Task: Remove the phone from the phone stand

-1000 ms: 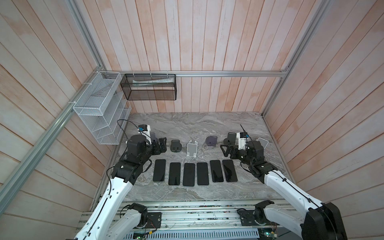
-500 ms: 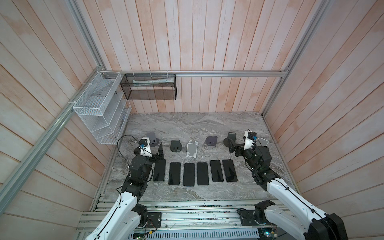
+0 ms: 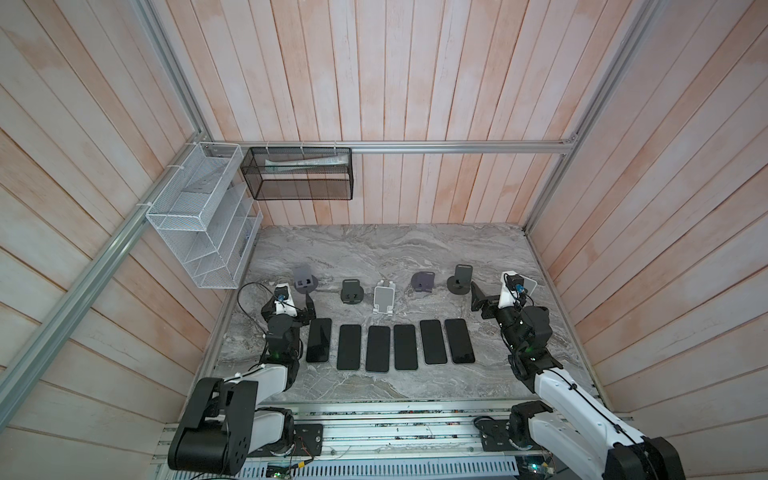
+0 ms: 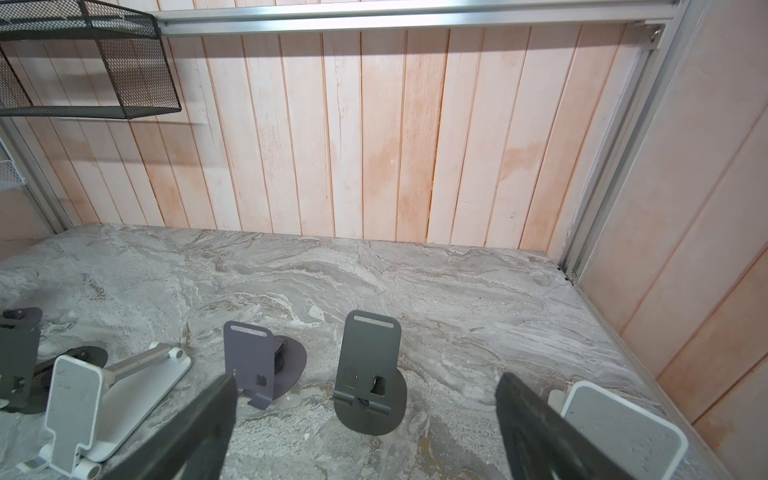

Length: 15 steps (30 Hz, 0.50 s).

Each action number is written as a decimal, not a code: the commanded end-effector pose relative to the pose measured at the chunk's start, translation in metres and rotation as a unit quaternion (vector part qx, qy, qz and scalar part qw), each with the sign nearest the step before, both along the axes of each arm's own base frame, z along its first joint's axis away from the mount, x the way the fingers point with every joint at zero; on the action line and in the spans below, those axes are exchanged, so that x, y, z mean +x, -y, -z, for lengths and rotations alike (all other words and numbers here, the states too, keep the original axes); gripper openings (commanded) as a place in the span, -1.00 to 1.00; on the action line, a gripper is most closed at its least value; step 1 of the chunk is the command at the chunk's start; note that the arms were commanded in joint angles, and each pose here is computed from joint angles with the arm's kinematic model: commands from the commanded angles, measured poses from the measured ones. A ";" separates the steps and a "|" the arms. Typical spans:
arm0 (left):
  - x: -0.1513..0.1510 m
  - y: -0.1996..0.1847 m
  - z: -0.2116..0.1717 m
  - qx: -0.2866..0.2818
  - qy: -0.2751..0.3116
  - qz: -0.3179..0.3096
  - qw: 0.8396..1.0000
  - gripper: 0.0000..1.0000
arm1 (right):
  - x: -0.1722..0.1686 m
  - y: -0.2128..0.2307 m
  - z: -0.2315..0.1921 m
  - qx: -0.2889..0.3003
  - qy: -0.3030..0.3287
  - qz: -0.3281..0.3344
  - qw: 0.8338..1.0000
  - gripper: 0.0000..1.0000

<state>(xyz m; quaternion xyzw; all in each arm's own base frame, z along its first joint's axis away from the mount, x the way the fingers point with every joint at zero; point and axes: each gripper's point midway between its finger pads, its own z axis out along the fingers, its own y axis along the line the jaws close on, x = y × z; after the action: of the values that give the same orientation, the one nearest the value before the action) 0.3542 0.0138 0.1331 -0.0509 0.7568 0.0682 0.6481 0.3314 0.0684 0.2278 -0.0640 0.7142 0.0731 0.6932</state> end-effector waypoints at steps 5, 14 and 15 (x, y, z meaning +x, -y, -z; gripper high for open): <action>0.024 0.004 0.001 -0.004 0.020 0.022 1.000 1.00 | -0.003 -0.001 -0.001 -0.032 0.020 -0.008 0.999 0.96; 0.034 -0.001 0.005 -0.028 0.007 0.042 0.999 1.00 | -0.010 0.004 0.008 -0.073 0.043 0.001 0.996 0.95; 0.034 -0.001 0.005 -0.028 0.008 0.042 0.999 1.00 | -0.010 0.002 0.012 -0.091 0.040 -0.004 0.995 0.95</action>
<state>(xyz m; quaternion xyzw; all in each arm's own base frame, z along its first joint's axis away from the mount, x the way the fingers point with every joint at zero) 0.3877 0.0193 0.1294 -0.0432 0.7510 0.0338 0.6580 0.3218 0.0677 0.2087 -0.1091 0.7084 0.0347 0.6964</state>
